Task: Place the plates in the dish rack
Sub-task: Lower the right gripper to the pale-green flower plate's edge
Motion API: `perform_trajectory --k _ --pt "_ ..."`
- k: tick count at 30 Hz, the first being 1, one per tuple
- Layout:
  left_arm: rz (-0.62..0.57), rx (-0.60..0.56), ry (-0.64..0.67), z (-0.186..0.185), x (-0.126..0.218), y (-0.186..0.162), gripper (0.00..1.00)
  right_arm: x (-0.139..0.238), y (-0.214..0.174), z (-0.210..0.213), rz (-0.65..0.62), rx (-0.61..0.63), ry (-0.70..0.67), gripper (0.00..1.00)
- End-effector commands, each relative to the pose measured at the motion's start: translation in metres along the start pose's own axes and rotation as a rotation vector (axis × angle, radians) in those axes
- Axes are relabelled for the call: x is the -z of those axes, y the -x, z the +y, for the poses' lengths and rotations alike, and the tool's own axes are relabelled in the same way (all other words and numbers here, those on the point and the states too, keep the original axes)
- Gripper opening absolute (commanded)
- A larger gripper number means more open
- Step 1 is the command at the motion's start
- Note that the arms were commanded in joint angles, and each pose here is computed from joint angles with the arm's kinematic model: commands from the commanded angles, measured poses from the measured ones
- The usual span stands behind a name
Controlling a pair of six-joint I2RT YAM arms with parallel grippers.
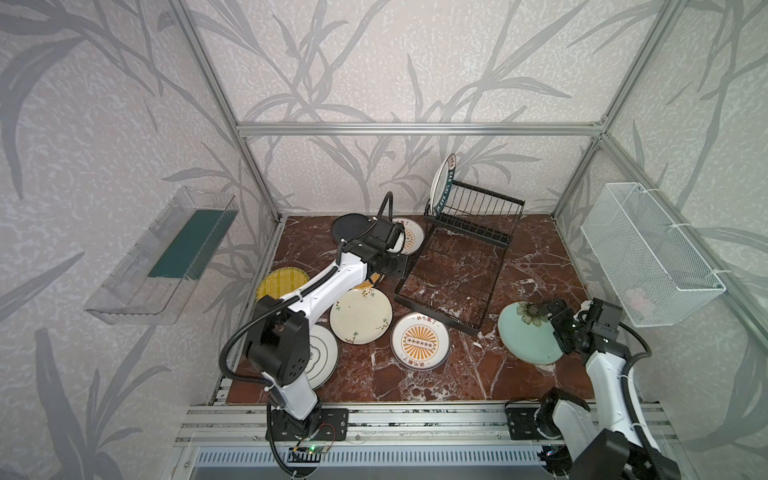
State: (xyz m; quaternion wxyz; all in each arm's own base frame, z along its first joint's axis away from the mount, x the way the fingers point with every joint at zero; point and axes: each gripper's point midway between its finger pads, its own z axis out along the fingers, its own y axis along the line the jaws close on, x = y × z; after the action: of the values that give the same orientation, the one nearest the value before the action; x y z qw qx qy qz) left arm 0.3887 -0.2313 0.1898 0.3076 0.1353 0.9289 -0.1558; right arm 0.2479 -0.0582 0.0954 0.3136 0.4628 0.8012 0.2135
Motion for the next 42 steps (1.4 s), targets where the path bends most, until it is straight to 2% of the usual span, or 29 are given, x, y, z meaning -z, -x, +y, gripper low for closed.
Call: perform_trajectory --k 1,2,8,10,16,22,24,28,31,37,42 --pt "-0.117 0.034 -0.097 -0.013 0.043 0.013 0.94 -0.001 0.001 -0.025 -0.026 -0.062 -0.078 0.99" --pt "-0.141 0.033 -0.134 -0.016 0.052 0.011 0.99 -0.002 0.002 -0.03 -0.03 -0.087 -0.082 0.99" --pt "-0.236 0.127 -0.403 -0.028 0.096 0.007 0.99 -0.01 -0.001 -0.046 -0.033 -0.171 -0.092 0.99" --pt "-0.262 0.15 -0.453 -0.026 0.102 0.01 0.99 -0.012 -0.006 -0.056 -0.036 -0.204 -0.122 0.99" --pt "-0.282 0.159 -0.461 -0.023 0.102 0.01 0.99 -0.016 -0.019 -0.075 -0.024 -0.253 -0.176 0.99" --pt "-0.284 0.165 -0.453 -0.022 0.1 0.006 0.99 0.0 0.001 -0.05 -0.09 -0.172 -0.111 1.0" --pt "-0.285 0.167 -0.451 -0.021 0.099 0.006 0.99 0.008 0.004 -0.05 -0.102 -0.168 -0.142 1.0" --pt "-0.285 0.171 -0.438 -0.019 0.098 0.005 0.99 0.023 0.002 -0.073 -0.108 -0.211 -0.307 0.99" --pt "-0.286 0.168 -0.432 -0.018 0.098 0.004 0.99 0.025 -0.004 -0.082 -0.105 -0.234 -0.349 0.99" --pt "-0.287 0.172 -0.422 -0.016 0.097 0.003 0.99 0.01 -0.019 -0.088 -0.061 -0.256 -0.306 1.0" --pt "-0.293 0.175 -0.422 -0.016 0.097 0.005 0.99 -0.005 -0.033 -0.084 0.009 -0.281 -0.248 0.94"
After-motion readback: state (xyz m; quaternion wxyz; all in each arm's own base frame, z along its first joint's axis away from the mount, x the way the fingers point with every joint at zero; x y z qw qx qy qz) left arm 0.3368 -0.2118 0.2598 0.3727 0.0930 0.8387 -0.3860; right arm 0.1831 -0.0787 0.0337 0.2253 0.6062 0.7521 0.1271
